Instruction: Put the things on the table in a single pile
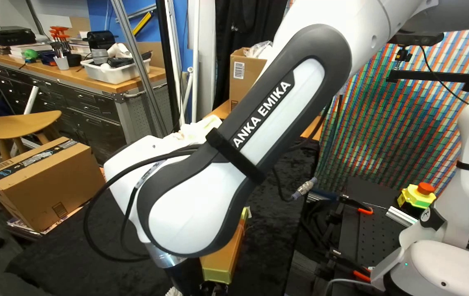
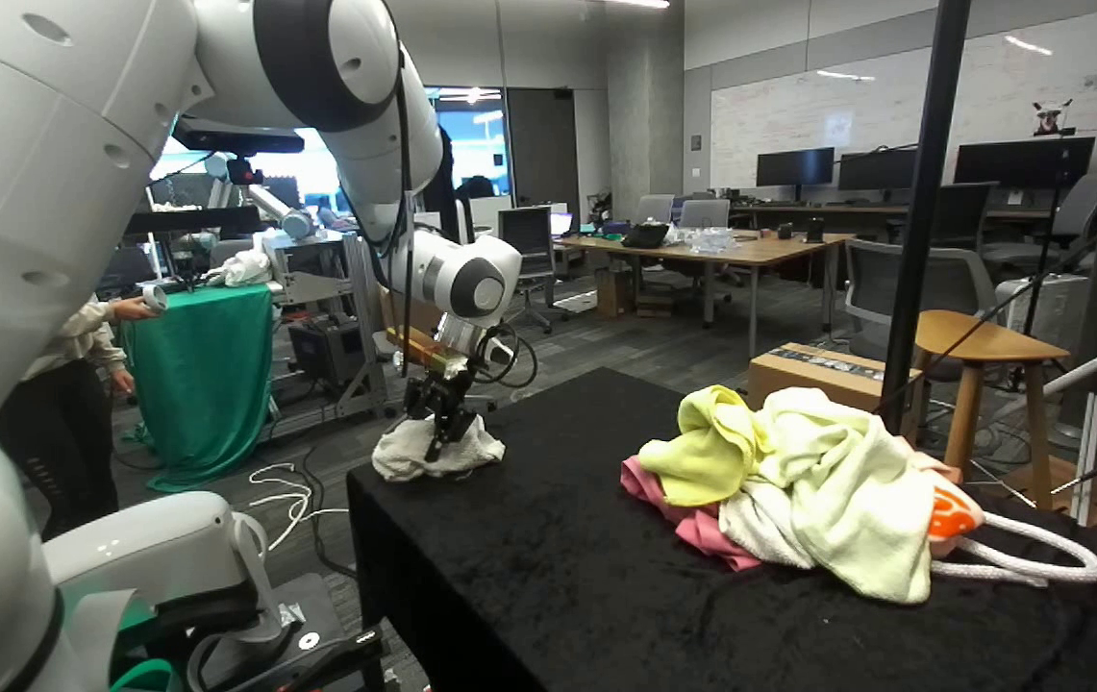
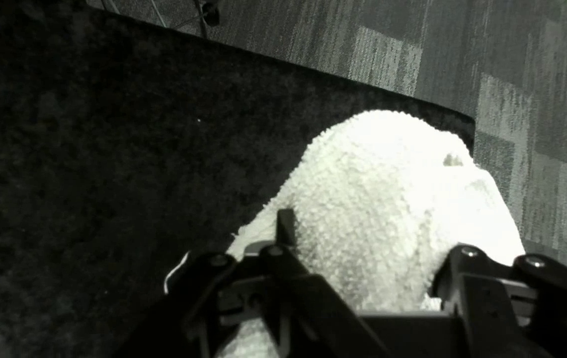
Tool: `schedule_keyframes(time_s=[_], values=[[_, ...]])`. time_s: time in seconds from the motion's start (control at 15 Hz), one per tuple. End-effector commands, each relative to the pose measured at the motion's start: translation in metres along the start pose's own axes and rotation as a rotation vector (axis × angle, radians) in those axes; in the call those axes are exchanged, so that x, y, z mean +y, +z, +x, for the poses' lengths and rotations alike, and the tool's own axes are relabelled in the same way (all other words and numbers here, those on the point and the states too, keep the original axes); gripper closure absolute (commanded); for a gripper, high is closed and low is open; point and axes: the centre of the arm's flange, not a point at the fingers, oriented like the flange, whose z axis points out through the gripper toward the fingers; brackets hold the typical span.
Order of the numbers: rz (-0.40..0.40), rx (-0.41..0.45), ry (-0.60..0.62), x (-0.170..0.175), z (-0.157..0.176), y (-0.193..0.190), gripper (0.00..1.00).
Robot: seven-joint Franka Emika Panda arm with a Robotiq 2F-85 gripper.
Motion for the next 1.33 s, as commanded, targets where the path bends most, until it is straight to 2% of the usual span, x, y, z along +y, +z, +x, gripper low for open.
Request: schedule_keyframes(time_s=[0.0,0.13,0.33,0.47,0.87,1.27], values=[[-0.035,0.014,-0.009,-0.008,0.004,-0.008,0.71],[-0.059,0.023,-0.022,-0.010,0.000,-0.014,0.87],[-0.106,0.052,-0.047,-0.011,-0.004,-0.028,0.93],[-0.135,0.072,-0.064,-0.013,-0.009,-0.039,0.91],[-0.216,0.183,-0.093,-0.014,-0.030,-0.083,0.91],[-0.199,0.220,-0.115,0.012,-0.034,-0.128,0.92]])
